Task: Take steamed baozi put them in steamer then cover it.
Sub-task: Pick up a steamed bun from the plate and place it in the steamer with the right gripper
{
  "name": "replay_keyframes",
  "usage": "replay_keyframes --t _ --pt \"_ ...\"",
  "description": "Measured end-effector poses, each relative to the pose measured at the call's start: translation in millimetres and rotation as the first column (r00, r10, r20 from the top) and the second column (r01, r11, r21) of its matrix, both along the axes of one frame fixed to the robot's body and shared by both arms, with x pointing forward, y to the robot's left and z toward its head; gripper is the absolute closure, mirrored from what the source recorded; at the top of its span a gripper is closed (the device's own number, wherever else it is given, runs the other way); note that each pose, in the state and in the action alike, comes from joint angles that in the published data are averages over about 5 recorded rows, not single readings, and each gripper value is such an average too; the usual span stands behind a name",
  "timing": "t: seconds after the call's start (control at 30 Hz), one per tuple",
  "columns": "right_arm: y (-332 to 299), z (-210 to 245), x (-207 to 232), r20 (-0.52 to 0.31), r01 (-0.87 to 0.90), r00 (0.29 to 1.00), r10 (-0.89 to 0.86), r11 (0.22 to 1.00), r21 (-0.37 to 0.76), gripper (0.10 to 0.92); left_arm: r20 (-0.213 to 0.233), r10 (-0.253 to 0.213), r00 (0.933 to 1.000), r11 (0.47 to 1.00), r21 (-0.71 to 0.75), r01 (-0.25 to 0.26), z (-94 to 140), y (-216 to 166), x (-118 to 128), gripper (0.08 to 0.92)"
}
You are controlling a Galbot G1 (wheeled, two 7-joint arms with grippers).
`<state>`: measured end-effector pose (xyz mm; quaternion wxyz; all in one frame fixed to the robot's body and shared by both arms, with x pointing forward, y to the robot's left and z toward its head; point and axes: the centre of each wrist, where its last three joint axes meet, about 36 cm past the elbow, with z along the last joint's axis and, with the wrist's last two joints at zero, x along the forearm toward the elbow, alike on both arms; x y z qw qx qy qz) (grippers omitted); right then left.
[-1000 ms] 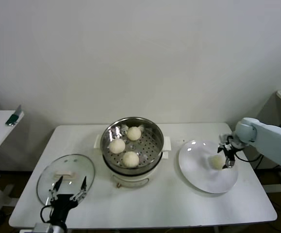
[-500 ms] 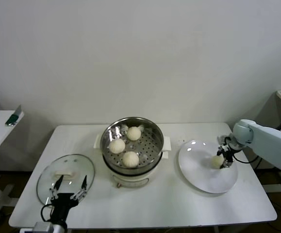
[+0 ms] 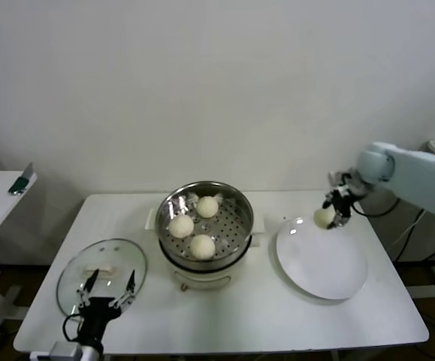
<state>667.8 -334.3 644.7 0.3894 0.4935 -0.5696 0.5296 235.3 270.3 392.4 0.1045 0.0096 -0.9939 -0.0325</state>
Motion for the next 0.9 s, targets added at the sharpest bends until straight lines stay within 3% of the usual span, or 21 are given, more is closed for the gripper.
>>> replay_keyframes --t 0.2,0.4,0.63,0.9 --pt "74 68 -8 0.037 -0.083 0.996 0.080 0.994 0.074 0.394 0.007 -0.009 0.9999 1.000 -0.002 0.009 3 -1 1 0.177" --pt "152 92 -18 0.046 -0.161 0.986 0.157 0.982 0.098 0.394 0.015 -0.005 0.9999 1.000 -0.005 0.005 7 1 1 0.177" --pt "220 69 -26 0.017 -0.225 0.974 0.224 0.972 0.065 0.394 0.021 0.003 0.9998 1.000 -0.011 -0.003 10 2 -1 0.177" --pt "249 20 -29 -0.014 -0.234 0.972 0.234 0.972 0.011 0.394 0.024 0.005 0.9997 1.000 -0.016 -0.004 11 0 -3 0.177"
